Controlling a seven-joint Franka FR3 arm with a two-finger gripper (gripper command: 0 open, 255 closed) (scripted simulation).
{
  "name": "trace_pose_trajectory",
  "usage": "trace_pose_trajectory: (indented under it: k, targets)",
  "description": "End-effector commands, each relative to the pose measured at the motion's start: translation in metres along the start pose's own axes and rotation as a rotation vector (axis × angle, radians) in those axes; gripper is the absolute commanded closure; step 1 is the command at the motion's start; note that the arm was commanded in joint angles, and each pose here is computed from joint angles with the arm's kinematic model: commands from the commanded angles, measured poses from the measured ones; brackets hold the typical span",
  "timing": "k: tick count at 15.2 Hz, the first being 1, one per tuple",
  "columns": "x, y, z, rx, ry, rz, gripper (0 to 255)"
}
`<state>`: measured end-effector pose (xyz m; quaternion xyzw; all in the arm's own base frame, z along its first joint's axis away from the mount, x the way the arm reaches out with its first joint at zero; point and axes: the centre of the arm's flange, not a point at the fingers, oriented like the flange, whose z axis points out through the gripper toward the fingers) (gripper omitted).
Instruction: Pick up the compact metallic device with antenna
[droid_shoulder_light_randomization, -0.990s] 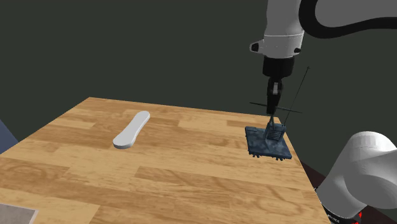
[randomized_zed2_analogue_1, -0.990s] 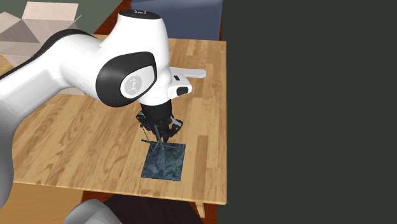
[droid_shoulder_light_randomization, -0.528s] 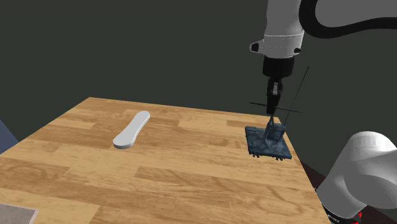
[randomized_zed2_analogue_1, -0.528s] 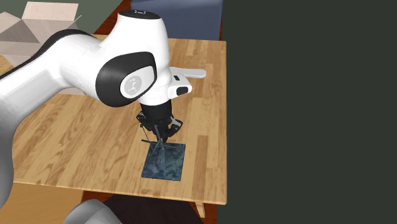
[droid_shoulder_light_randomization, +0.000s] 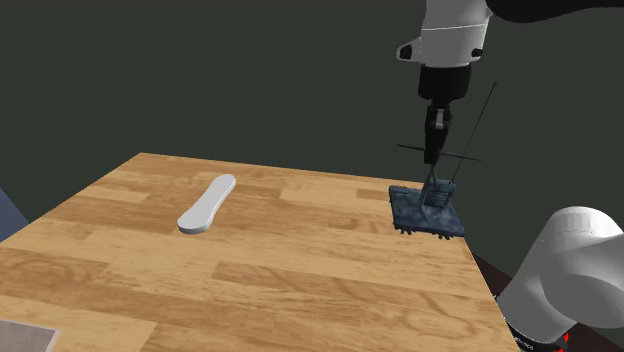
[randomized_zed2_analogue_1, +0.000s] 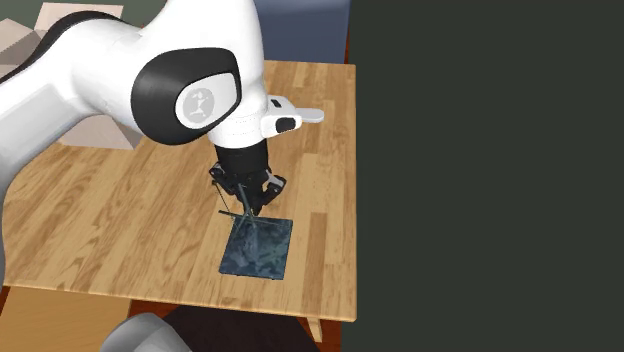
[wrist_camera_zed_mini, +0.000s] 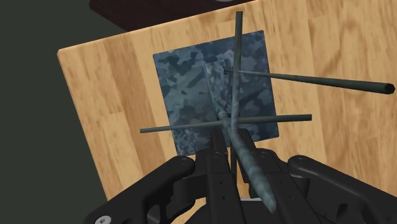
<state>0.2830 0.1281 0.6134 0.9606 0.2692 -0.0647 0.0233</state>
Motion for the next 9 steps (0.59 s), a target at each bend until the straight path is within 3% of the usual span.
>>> trace_pose_trajectory:
  k: [1,9]
  targets:
    - [-0.002,-0.002,-0.011,0.000,0.000,0.000,255]
    - [-0.006,-0.001,-0.044,0.000,0.000,0.000,255]
